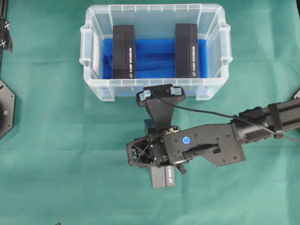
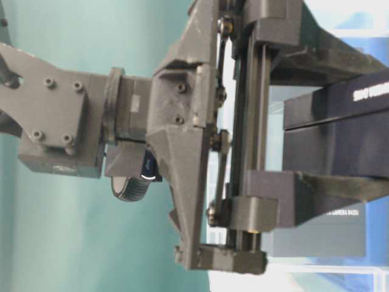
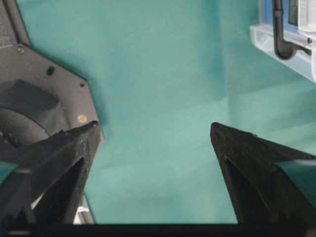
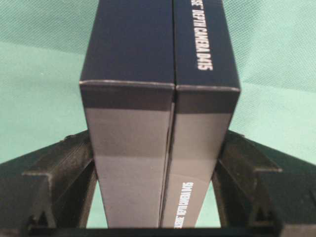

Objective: Take out the box from the case.
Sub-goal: 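Lower the box onto the table in front of the bin and release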

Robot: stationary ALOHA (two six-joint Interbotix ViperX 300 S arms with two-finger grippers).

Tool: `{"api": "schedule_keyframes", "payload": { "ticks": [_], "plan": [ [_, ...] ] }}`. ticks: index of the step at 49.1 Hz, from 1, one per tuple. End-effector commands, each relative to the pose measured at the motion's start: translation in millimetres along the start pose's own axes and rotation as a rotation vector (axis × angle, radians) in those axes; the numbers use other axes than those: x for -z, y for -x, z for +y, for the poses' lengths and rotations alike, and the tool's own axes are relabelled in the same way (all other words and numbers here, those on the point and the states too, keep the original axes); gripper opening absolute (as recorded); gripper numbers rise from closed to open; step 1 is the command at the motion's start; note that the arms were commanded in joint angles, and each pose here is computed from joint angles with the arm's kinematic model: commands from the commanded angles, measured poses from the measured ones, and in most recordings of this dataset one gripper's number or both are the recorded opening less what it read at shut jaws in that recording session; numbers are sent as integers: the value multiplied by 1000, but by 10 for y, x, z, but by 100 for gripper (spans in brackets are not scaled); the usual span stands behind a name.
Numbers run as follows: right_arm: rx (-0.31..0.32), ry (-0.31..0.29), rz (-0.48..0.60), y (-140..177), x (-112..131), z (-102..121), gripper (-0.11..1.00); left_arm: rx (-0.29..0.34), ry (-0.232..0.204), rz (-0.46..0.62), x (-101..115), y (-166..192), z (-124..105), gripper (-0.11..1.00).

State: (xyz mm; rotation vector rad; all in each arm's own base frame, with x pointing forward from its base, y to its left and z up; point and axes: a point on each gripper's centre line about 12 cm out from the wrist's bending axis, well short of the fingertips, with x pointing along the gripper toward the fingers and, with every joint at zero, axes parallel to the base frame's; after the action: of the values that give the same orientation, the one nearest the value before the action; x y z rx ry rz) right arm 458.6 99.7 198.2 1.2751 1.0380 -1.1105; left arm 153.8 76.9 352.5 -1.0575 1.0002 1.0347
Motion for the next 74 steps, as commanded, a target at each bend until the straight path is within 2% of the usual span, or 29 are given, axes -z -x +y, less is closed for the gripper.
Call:
{"api": "schedule_keyframes", "payload": {
  "ticks": [1, 15, 21, 24, 51, 65, 74],
  "plan": [
    [-48, 1, 11, 203, 4, 29, 68, 8, -7, -3, 0, 20, -17, 99],
    [-33, -4, 5, 196, 10, 10, 68, 10, -10, -5, 0, 24, -16, 99],
    [-37, 2, -6, 204, 3, 12, 91, 10, -10, -5, 0, 24, -16, 99],
    [-41, 7, -13, 205, 1, 15, 96, 9, -10, -4, 1, 24, -15, 99],
    [-54, 5, -11, 243, 3, 39, 94, 22, 0, -12, 29, 50, 32, 99],
    [-85, -7, -1, 397, -34, 52, 94, 20, 3, -11, 28, 47, 29, 99],
    [-110, -16, 5, 608, -61, 73, 94, 20, 5, -11, 28, 47, 29, 99]
  ]
}}
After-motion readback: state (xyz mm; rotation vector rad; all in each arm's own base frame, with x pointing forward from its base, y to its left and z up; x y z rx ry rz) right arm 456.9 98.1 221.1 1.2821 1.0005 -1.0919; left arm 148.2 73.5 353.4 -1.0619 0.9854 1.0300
